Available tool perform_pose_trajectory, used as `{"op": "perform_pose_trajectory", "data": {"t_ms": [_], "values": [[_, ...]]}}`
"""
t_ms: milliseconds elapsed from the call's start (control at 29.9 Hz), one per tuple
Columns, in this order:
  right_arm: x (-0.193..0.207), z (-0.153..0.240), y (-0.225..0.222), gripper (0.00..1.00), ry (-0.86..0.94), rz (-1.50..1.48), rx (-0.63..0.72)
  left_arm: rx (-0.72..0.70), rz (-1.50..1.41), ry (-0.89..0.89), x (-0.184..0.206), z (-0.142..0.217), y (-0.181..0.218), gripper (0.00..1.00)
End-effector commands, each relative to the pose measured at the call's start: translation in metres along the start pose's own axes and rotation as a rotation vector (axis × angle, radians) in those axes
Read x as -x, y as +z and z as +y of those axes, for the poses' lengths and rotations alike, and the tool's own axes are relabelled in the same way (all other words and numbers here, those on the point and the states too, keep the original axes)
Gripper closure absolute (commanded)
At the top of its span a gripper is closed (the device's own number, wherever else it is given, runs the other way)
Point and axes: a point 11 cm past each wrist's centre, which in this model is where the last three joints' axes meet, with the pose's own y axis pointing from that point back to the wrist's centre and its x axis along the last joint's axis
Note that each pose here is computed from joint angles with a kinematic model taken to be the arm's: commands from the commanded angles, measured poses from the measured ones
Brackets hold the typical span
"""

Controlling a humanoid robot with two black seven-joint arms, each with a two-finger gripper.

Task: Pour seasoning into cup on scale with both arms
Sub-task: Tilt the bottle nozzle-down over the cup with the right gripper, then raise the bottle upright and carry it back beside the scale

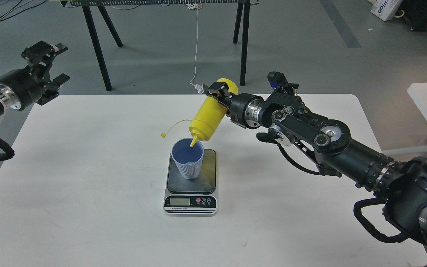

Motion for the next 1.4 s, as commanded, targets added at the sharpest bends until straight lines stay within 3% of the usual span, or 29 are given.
{"op": "perform_pose_trajectory", "data": {"t_ms": [0, 301, 568, 735, 902, 1102, 1369], "values": [[-0.004, 0.001, -0.004, 0.87, 0.009, -0.022, -0.012, -0.001, 0.000, 0.000, 0.000, 0.000, 0.000, 0.01], [-0.060, 0.022, -0.065, 0.86, 0.083, -0.347, -0.201, -0.001, -0.001, 0.001, -0.001, 0.001, 0.000, 0.01], [-0.126, 0.061, -0.090, 0.86, -0.039, -1.073, -0.443, -0.006, -0.007, 0.004, -0.003, 0.003, -0.001, 0.01], [-0.144, 0.076, -0.040, 0.86, -0.142, -1.438, -0.528, -0.008, -0.011, 0.002, -0.003, 0.002, 0.000, 0.01], [-0.133, 0.083, 0.031, 0.86, -0.200, -1.689, -0.581, -0.014, -0.015, -0.002, -0.002, 0.003, -0.002, 0.01], [-0.099, 0.099, 0.110, 0.86, -0.208, -1.782, -0.671, -0.021, -0.015, -0.005, -0.001, 0.003, -0.005, 0.01], [-0.046, 0.112, 0.179, 0.83, -0.179, -1.799, -0.629, -0.023, -0.013, -0.012, 0.003, 0.002, -0.006, 0.01]]}}
